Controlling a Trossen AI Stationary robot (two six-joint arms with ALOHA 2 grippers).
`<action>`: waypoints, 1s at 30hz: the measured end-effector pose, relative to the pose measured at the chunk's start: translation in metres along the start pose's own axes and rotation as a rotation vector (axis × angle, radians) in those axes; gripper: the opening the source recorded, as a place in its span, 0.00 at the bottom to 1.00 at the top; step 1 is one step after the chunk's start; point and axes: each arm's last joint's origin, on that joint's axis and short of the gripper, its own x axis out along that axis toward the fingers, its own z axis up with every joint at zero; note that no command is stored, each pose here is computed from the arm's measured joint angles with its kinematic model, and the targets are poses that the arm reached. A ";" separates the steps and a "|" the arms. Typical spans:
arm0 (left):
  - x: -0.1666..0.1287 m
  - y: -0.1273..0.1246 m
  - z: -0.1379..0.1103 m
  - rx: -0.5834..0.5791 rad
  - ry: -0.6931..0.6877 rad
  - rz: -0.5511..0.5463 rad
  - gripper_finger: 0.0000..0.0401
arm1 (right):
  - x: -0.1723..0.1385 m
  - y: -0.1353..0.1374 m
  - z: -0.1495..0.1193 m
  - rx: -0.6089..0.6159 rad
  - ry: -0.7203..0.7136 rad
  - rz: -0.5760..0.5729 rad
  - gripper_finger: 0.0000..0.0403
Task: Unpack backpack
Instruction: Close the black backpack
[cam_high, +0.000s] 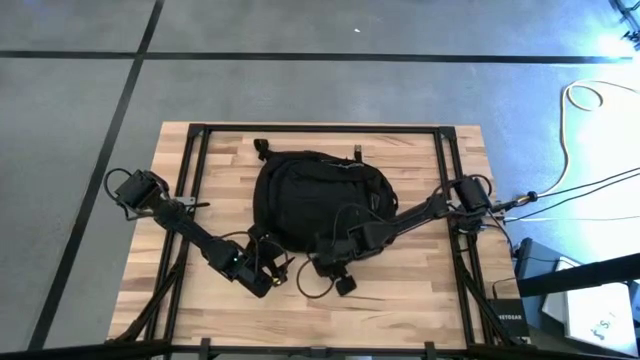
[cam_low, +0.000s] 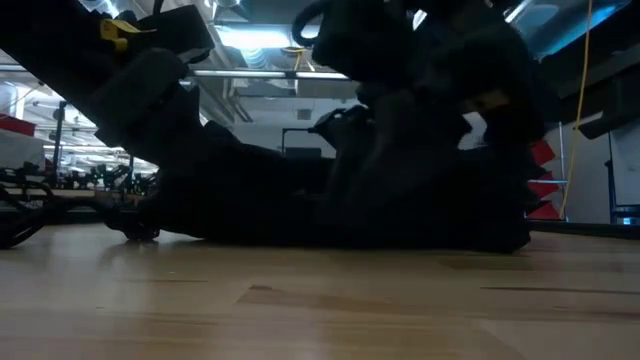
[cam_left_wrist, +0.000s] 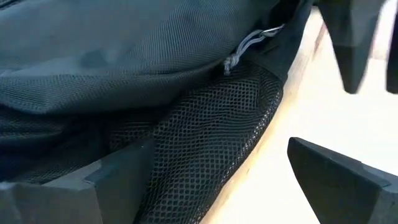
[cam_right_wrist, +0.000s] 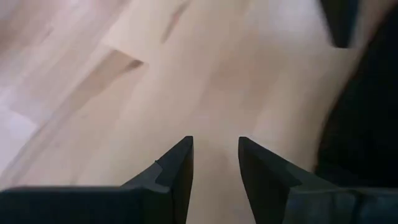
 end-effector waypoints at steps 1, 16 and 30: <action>0.000 0.000 0.000 -0.005 -0.003 -0.001 0.88 | 0.000 0.001 0.000 -0.001 0.006 -0.014 0.27; 0.011 0.005 0.009 -0.064 -0.019 0.017 0.88 | -0.025 -0.023 0.009 0.145 -0.028 -0.418 0.27; 0.013 0.002 0.007 -0.064 -0.021 0.013 0.88 | 0.009 -0.073 -0.019 0.157 0.047 -0.476 0.27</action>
